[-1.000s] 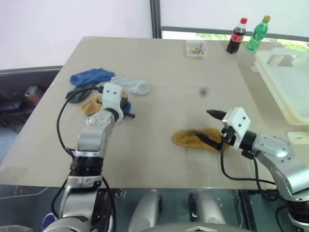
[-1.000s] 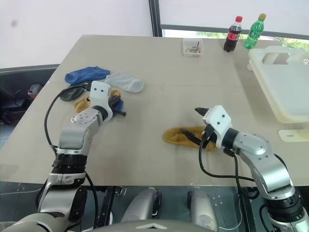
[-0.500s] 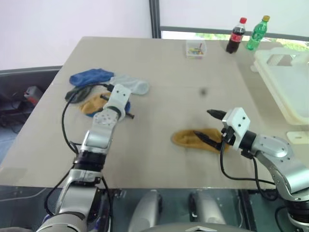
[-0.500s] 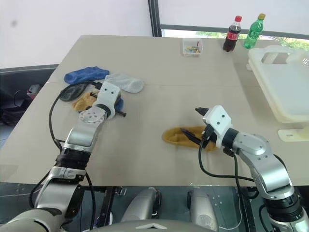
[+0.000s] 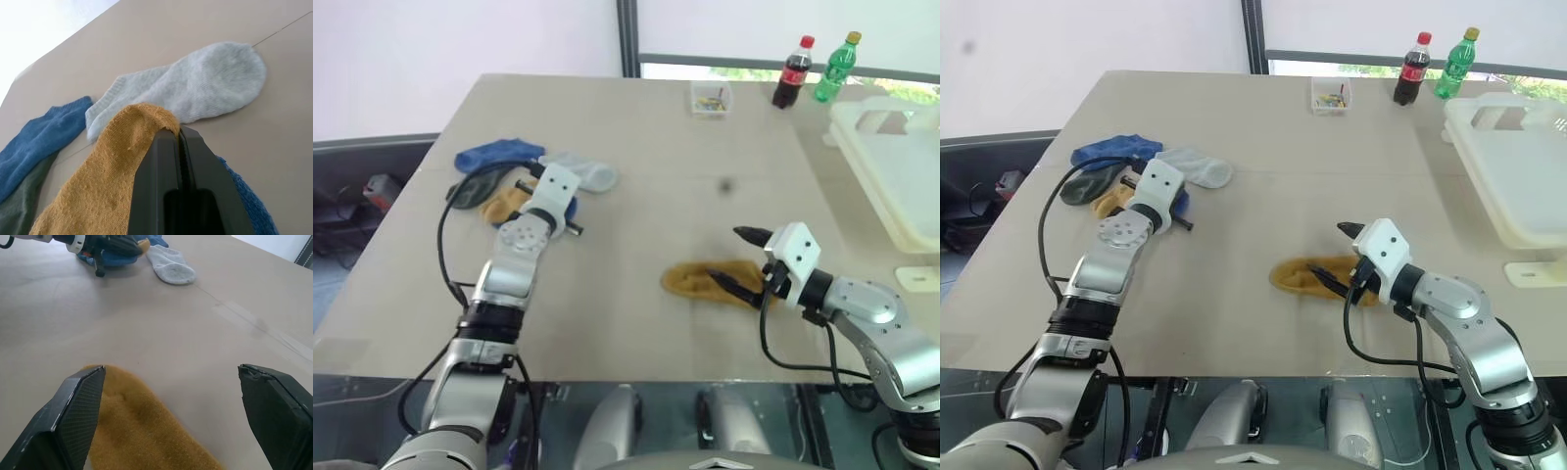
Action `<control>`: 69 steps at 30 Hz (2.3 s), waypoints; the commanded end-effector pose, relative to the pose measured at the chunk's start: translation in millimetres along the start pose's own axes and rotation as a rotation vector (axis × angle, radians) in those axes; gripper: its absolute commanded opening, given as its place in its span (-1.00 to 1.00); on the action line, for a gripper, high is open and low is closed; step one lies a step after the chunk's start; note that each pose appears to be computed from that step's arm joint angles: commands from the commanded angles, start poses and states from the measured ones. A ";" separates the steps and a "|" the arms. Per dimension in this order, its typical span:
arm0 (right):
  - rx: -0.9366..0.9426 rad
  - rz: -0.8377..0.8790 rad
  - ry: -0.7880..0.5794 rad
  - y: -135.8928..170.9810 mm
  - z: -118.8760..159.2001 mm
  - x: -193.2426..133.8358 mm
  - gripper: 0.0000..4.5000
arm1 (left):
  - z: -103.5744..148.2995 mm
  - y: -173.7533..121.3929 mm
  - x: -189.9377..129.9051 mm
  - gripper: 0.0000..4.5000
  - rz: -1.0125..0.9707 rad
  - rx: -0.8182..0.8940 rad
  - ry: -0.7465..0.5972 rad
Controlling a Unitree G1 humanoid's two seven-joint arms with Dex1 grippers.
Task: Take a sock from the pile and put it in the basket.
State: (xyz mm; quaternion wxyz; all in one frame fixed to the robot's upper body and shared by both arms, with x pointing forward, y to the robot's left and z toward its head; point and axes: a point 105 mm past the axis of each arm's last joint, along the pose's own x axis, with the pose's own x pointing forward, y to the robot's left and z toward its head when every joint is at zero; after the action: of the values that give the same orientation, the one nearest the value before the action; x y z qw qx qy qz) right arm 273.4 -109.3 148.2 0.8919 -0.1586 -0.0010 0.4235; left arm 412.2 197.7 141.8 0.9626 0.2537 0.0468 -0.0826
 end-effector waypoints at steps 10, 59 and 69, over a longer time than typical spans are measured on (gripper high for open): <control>-0.042 -0.014 -0.032 2.1 11.0 -6.1 1.00 | 13.2 6.4 8.4 0.15 0.011 -0.208 0.009; -0.051 -0.036 -0.004 3.5 4.3 -7.3 1.00 | 37.8 -10.1 9.5 -0.70 0.270 -0.352 0.307; -0.053 -0.041 -0.003 3.5 4.5 -7.9 1.00 | 36.1 -11.6 9.3 -0.97 0.254 -0.351 0.285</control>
State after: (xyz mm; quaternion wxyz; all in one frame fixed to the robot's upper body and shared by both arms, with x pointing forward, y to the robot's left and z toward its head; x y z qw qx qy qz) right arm 267.9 -114.1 139.5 0.8971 -0.1727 0.0116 0.4066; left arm 420.8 170.2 151.5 0.9721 0.0970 0.1934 0.0904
